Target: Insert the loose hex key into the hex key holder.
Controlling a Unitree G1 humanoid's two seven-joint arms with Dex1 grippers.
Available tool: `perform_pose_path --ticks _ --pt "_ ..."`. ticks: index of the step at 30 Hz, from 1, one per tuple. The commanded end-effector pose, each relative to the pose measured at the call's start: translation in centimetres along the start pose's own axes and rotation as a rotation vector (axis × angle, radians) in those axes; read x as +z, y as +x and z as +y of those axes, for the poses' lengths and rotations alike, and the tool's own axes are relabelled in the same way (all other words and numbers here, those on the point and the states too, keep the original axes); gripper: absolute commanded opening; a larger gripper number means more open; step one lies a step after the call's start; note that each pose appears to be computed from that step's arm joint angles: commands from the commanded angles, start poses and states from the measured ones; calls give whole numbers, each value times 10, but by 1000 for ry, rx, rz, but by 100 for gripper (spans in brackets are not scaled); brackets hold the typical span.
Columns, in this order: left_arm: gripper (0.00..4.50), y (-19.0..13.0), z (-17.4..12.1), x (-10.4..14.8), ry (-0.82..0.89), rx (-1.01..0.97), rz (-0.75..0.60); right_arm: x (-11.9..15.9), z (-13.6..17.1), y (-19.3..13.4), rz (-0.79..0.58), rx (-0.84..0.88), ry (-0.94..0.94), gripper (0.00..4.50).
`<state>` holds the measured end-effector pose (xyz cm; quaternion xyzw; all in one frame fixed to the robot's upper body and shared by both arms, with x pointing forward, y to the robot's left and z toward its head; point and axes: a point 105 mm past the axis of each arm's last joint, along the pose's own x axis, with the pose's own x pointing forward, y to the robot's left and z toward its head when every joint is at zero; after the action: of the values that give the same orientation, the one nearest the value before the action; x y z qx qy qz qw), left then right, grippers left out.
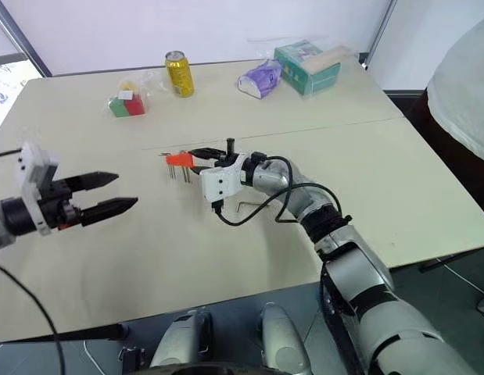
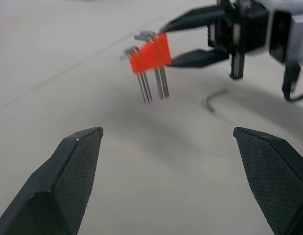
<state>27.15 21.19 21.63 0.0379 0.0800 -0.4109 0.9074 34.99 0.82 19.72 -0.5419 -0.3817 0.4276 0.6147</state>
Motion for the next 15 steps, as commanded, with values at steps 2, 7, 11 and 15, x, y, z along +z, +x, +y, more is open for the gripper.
perform_pose_path --ticks 2,7,11,15 --pt "450 15 -4 27 20 -94 -85 21 -44 -12 -106 -145 -187 101" --pt "450 30 -9 50 30 -177 -139 28 -65 -22 -148 -189 -267 101" --pt "450 39 -16 58 32 -239 -166 32 -69 -25 -175 -176 -295 101" --pt "450 45 -18 60 32 -251 -193 35 -71 -25 -191 -171 -306 101"
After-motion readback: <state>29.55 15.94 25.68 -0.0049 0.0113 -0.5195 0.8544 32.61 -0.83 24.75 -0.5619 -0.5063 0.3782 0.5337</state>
